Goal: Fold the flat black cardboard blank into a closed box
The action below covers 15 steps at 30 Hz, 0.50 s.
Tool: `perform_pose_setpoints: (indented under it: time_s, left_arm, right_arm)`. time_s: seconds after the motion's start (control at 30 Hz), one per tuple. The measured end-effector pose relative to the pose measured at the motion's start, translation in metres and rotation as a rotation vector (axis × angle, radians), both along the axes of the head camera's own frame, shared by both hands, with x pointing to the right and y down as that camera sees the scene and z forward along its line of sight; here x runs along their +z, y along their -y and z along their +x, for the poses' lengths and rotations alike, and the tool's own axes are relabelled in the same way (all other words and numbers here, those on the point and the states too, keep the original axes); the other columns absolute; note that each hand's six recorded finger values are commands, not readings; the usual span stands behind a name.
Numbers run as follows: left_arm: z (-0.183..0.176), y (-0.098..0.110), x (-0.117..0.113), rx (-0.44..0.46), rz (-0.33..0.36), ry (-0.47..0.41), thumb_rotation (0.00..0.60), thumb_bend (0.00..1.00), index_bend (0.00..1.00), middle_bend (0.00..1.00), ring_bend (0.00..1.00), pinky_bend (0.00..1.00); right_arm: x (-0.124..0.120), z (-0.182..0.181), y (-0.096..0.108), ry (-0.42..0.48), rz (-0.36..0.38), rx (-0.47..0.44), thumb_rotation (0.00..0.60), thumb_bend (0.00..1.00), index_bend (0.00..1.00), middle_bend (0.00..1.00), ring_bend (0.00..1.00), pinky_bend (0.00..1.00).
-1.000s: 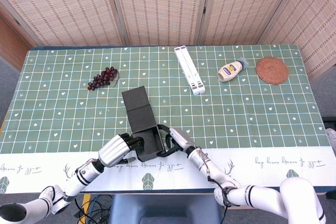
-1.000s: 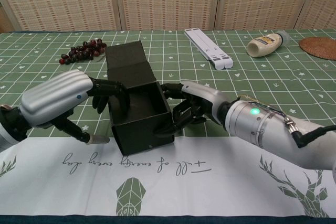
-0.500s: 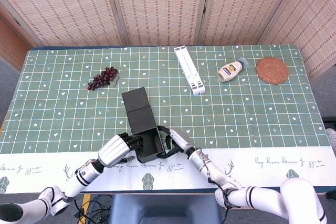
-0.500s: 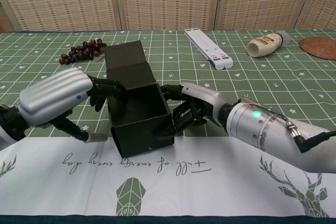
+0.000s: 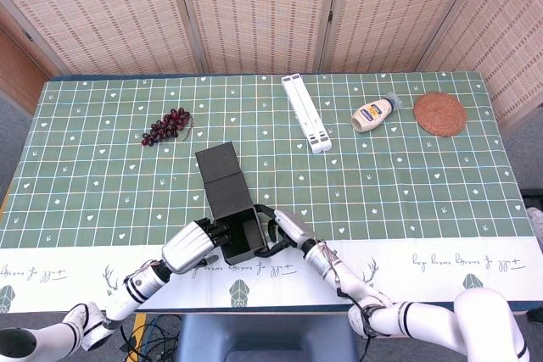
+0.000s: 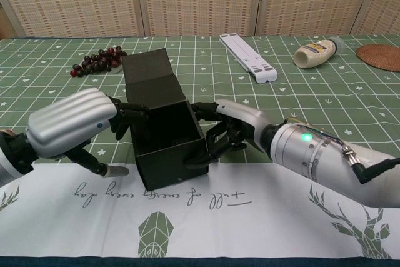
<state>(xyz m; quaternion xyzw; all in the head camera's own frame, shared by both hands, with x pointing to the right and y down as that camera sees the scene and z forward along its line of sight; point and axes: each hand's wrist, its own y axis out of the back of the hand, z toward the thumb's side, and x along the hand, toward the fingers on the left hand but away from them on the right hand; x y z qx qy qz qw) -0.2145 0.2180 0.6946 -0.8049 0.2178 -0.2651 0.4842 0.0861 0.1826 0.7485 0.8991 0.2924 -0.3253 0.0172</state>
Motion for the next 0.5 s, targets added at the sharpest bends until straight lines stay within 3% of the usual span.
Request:
perform_pose_setpoints:
  time_s: [0.5]
  left_arm:
    - [0.0094, -0.0026, 0.0003, 0.030, 0.000, 0.028, 0.600, 0.10, 0.43, 0.36, 0.57, 0.52]
  right_arm:
    - [-0.0009, -0.0004, -0.0036, 0.003, 0.002, -0.015, 0.600, 0.23, 0.19, 0.33, 0.70, 1.00]
